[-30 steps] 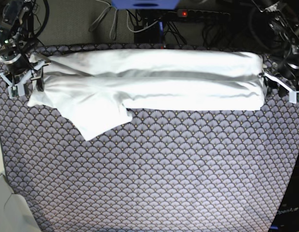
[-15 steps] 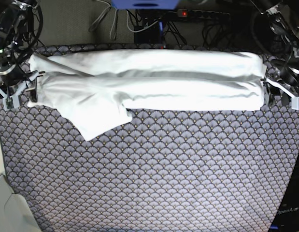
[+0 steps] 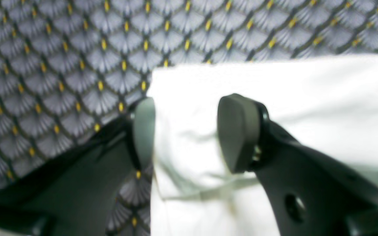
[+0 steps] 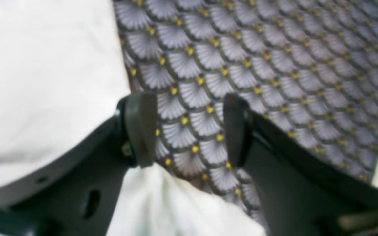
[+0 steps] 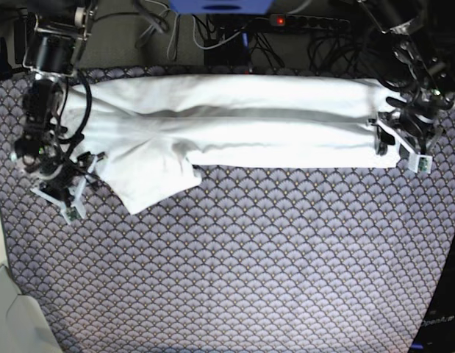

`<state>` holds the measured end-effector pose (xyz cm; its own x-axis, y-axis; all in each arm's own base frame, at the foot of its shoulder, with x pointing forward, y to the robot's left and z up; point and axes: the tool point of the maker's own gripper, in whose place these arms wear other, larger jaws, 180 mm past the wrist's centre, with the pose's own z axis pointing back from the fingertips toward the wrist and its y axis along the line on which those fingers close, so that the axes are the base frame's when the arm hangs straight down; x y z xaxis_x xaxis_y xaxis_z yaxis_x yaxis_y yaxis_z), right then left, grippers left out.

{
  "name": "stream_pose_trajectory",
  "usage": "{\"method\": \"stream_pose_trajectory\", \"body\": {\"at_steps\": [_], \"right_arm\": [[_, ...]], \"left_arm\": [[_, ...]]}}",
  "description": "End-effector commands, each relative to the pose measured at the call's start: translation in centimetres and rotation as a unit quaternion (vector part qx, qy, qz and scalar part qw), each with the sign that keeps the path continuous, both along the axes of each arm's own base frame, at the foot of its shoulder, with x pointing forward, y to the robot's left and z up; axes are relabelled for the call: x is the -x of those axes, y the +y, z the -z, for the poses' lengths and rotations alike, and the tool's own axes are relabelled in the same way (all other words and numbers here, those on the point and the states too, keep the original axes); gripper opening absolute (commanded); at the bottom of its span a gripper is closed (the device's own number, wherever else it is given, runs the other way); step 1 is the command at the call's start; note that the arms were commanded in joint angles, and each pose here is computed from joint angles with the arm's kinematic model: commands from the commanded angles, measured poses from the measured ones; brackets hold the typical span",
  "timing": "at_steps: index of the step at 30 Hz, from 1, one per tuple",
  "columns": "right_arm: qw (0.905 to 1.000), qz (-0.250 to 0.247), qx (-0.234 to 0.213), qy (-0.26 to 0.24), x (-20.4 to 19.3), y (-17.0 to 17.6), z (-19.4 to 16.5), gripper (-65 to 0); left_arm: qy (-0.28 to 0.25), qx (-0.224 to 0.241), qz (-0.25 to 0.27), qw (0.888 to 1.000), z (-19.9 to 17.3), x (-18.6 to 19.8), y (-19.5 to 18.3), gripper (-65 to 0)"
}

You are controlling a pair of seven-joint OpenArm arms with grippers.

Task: Fold the T-shirt properly
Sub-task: 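Grasp the hanging sleeve with the right gripper and tuck it onto the shirt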

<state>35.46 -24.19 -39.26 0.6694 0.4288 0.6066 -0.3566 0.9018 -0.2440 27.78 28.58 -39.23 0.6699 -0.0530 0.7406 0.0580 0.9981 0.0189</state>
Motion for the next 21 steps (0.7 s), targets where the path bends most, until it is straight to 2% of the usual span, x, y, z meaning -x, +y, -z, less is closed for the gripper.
{"method": "stream_pose_trajectory", "body": {"at_steps": [1, 8, 17, 21], "right_arm": [[0.9996, -0.001, -0.005, -0.027, -1.7, 0.1, -1.5, -31.4], [0.9995, 0.006, -0.028, -0.014, -3.7, 0.5, -0.9, -31.4], [0.9997, 0.0, -0.022, -0.012, -3.9, 0.8, -1.2, -31.4], [0.9994, -0.022, -0.025, -0.009, -4.2, 2.7, -0.9, -31.4]], "left_arm": [[-0.025, -0.003, 0.0, 1.0, -1.3, -1.1, 0.4, -31.3], [-0.015, -0.001, -0.003, 1.0, -0.7, -0.7, 0.7, -31.3], [-0.006, 0.006, -0.004, 1.0, 0.0, -0.6, 0.6, -31.3], [0.001, 0.02, -0.006, 1.0, 0.8, -0.7, 0.2, -31.3]]}}
